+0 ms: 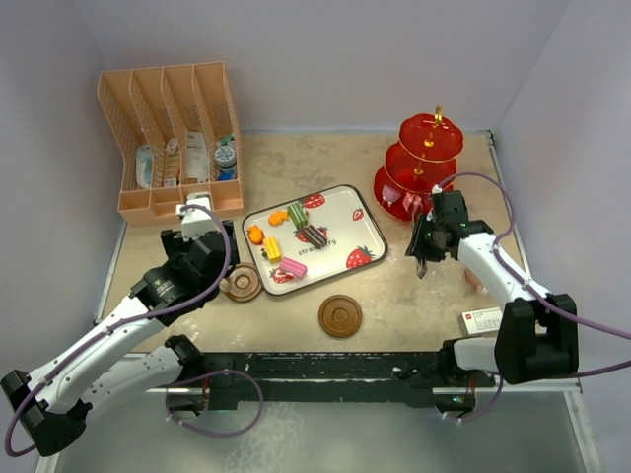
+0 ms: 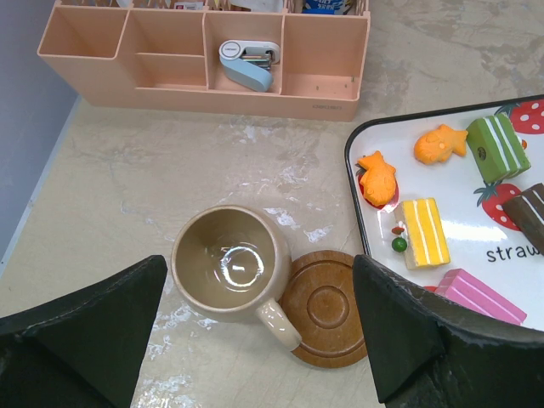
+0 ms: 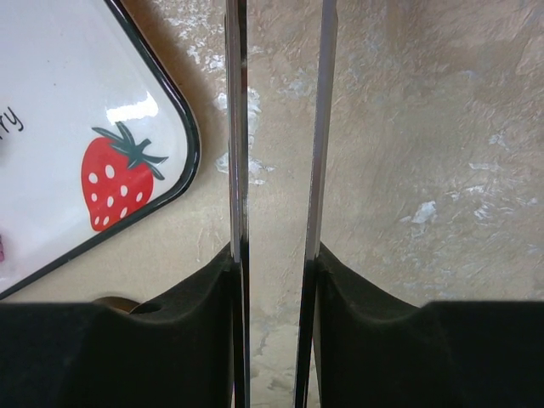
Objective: Serve the afternoon tea
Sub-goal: Place the desert on the desert table.
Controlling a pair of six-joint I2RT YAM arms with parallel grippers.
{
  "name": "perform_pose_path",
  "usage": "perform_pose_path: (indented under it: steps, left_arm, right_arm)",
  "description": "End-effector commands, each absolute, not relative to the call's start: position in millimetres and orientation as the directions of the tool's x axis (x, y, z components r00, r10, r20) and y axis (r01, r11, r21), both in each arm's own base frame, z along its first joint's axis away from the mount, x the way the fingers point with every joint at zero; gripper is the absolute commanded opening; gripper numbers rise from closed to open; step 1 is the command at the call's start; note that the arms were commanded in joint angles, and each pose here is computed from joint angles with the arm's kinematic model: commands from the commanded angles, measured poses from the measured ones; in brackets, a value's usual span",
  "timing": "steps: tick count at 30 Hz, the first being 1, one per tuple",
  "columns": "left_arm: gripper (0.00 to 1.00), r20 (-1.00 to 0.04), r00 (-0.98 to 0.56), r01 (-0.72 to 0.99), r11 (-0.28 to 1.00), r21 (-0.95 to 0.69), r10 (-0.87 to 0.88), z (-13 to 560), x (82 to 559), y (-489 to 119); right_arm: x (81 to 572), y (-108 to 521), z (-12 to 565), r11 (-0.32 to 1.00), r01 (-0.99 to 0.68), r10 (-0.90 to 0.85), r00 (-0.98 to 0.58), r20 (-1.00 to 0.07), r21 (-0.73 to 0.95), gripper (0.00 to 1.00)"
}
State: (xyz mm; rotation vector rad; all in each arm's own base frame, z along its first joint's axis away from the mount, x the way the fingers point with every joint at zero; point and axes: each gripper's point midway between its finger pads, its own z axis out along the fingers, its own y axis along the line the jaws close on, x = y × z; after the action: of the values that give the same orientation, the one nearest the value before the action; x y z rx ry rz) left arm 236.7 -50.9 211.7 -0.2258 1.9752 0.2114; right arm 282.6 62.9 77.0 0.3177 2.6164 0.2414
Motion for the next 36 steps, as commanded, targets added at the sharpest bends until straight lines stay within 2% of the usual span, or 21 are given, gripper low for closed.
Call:
perform_pose_path:
  steps: [1,16,20,27,36]
  left_arm:
    - [0.88,-0.924,-0.375,-0.262,0.965,0.025,-0.078,221,240,-51]
    - [0.88,-0.926,-0.369,-0.263,0.965,0.018,-0.084,222,239,-51]
    - [0.88,-0.927,-0.365,-0.264,0.964,0.013,-0.088,223,239,-50]
    - [0.88,-0.925,-0.373,-0.262,0.965,0.023,-0.079,221,239,-51]
    - [0.87,-0.931,-0.353,-0.273,0.962,0.008,-0.093,226,238,-48]
  right_arm:
    - [297,63,103,0.958,0.153,0.260,-0.817,-0.515,0.241,0.37]
    - [287,69,128,0.942,0.139,0.294,-0.784,-0.547,0.306,0.36]
    - [272,78,116,0.939,0.098,0.263,-0.823,-0.503,0.331,0.33]
    - [262,89,125,0.916,0.055,0.271,-0.815,-0.512,0.397,0.34]
    - [242,111,125,0.876,-0.070,0.200,-0.849,-0.490,0.478,0.34]
